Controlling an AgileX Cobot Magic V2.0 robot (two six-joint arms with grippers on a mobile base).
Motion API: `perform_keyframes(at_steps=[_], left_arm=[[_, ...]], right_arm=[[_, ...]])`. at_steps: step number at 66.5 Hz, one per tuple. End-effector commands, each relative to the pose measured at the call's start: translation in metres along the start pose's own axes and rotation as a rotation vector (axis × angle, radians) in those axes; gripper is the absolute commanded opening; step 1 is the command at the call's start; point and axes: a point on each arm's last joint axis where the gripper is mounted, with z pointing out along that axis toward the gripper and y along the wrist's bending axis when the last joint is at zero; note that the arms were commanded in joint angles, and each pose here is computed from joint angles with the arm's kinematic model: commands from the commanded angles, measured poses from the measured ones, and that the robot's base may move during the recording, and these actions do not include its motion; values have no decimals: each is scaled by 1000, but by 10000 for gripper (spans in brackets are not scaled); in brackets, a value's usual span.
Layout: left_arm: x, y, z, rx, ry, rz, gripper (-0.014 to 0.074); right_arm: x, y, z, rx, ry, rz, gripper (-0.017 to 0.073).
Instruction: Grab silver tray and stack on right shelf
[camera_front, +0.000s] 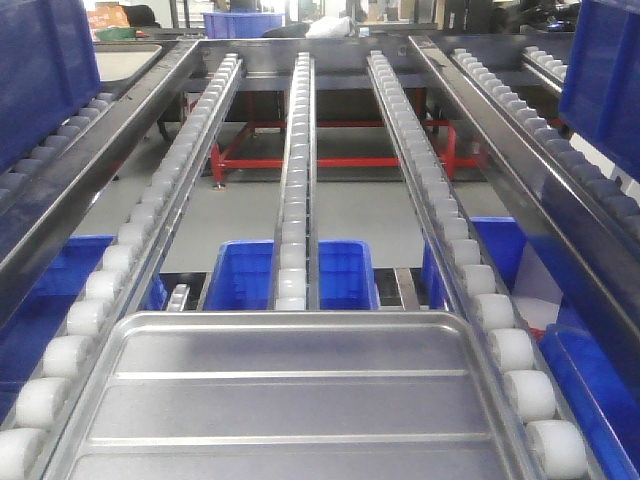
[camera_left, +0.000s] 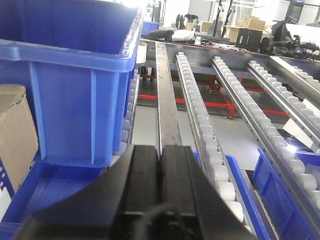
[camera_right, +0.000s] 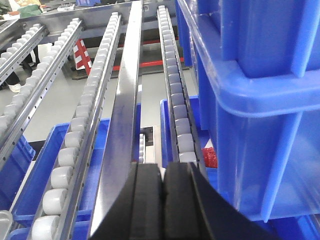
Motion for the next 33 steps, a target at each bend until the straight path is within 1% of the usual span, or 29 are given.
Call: perform_keyframes(at_steps=[1,33], left_arm=[[-1,0,-1,11,-76,0,-94],[-1,0,-1,11,-76,0,-94]], right_arm=[[-9,1,-2,-15,-110,-4,49],[-9,1,-2,-13,-103,-10,49]])
